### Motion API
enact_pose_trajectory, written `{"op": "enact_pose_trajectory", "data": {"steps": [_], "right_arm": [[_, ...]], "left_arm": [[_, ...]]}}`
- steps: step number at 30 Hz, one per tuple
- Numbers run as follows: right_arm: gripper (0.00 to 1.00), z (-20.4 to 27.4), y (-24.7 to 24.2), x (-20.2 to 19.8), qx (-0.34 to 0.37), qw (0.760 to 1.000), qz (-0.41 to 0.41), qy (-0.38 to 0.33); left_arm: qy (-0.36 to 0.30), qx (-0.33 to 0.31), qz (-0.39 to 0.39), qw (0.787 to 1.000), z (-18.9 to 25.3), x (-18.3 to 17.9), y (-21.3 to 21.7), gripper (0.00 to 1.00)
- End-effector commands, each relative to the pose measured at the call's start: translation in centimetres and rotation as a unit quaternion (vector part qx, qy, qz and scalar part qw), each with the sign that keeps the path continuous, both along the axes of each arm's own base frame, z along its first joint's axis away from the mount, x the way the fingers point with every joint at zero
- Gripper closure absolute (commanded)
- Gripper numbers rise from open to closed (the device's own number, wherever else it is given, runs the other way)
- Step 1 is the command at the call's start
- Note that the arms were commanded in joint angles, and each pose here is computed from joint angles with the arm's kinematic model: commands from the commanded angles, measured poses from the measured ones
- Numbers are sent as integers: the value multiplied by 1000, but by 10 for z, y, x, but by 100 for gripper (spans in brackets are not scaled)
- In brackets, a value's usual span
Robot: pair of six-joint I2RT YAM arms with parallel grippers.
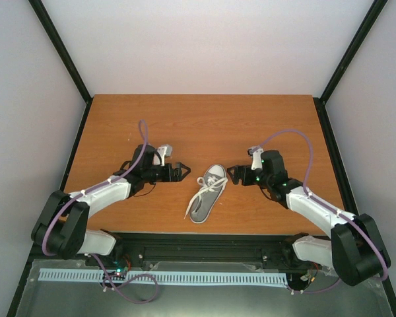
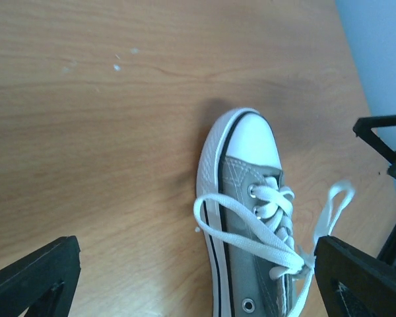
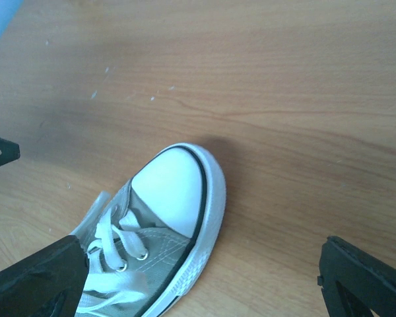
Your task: Tie the shoes
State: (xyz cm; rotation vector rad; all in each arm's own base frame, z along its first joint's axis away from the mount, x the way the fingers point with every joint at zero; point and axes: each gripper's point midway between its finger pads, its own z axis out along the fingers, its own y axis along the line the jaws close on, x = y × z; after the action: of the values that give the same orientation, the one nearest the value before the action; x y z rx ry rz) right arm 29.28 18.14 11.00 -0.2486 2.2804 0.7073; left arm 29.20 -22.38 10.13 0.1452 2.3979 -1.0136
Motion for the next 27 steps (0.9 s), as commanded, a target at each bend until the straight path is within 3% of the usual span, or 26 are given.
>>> {"op": "enact_pose_trajectory", "data": {"steps": [1, 6, 10, 14, 18, 23, 27], "right_arm": [[4, 13, -9, 0, 35, 999, 13, -7], [4, 22, -18, 0, 60, 998, 17, -6], [4, 21, -31, 7, 40, 999, -10, -10], [3, 22, -68, 30, 27, 996, -84, -7], [3, 26, -125, 61, 10, 981, -193, -19], [3, 50, -185, 78, -59, 941, -320, -91], [2, 71, -216, 77, -78, 914, -369, -150]], "left_arm": [[-29, 10, 37, 999, 18, 20, 24, 2], [-37, 9, 62, 997, 25, 26, 44, 1], [-49, 10, 84, 995, 33, 32, 58, 0], [-60, 22, 126, 990, 43, 53, 87, 0], [-66, 2, 208, 976, 50, 83, 144, 0], [-62, -5, 368, 928, 50, 86, 247, 0], [-94, 119, 500, 853, 49, 57, 321, 0]]}}
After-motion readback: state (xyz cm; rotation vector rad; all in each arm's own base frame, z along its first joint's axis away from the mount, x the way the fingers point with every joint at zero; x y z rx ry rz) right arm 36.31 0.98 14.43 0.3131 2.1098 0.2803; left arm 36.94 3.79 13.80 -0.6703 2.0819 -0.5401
